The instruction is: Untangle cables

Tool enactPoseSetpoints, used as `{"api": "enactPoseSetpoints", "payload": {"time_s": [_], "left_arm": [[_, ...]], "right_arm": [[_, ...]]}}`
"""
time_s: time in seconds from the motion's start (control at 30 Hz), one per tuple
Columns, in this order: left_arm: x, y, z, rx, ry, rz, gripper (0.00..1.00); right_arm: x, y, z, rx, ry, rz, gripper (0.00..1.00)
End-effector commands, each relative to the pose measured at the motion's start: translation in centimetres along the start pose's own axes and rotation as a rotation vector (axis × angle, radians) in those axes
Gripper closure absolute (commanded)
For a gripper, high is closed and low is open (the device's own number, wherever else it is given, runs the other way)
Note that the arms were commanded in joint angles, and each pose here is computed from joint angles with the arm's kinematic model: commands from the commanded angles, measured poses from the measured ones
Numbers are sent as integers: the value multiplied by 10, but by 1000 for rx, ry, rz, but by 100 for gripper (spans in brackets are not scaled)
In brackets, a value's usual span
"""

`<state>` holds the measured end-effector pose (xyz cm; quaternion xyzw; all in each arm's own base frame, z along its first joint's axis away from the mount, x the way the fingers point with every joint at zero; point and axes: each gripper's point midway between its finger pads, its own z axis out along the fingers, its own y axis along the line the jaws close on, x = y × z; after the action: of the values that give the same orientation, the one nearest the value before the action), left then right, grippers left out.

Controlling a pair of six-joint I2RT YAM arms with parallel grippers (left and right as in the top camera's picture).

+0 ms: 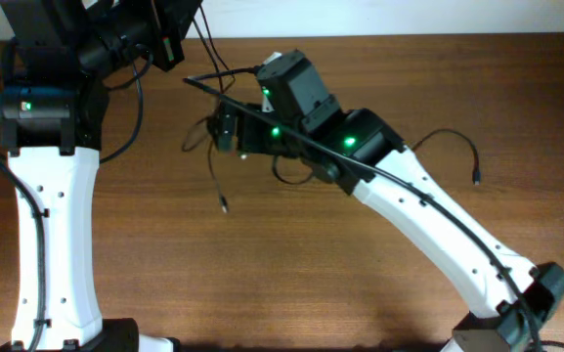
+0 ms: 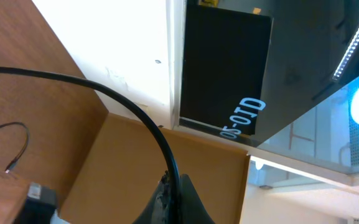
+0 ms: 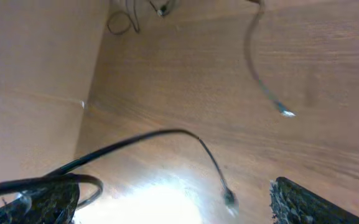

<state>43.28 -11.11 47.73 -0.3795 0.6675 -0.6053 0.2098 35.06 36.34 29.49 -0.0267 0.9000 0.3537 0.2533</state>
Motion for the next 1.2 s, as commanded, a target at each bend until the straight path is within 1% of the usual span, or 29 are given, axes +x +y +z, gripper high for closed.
{"api": "enactPoseSetpoints", "payload": {"time_s": [0.0,0.13,0.3,0.4,0.5,0.6,0.67,0.77,0.87,1.0,1.07,1.17], "left_arm": [[15,-16,-13,39,18,24,100],[15,-16,-13,39,19,9,100],[16,-16,-13,39,20,-6,100],[16,-17,-13,40,20,-16,100],[16,-17,-13,41,20,-14,100],[16,-17,-13,41,20,-14,100],[16,-17,-13,41,20,-14,100],[13,-17,-14,42,11,-15,100],[-3,-18,-22,49,-34,-23,100],[-9,-18,-25,50,-49,-26,100],[-9,-18,-25,50,-48,-26,100],[-8,-18,-25,50,-42,-28,100]], "right_arm": [[2,11,7,-13,-26,36,2],[9,20,10,19,-73,51,2],[12,26,15,78,-173,133,2],[14,21,40,88,-169,134,2],[10,-1,63,174,-215,133,2],[-3,-14,59,243,-300,130,2],[-6,-18,56,264,-321,126,2],[-5,-18,51,271,-314,117,2],[-13,-5,19,242,-340,97,2],[-23,13,-18,196,-369,15,2],[-24,16,-26,185,-373,13,2],[-23,17,-25,175,-366,13,2]]}}
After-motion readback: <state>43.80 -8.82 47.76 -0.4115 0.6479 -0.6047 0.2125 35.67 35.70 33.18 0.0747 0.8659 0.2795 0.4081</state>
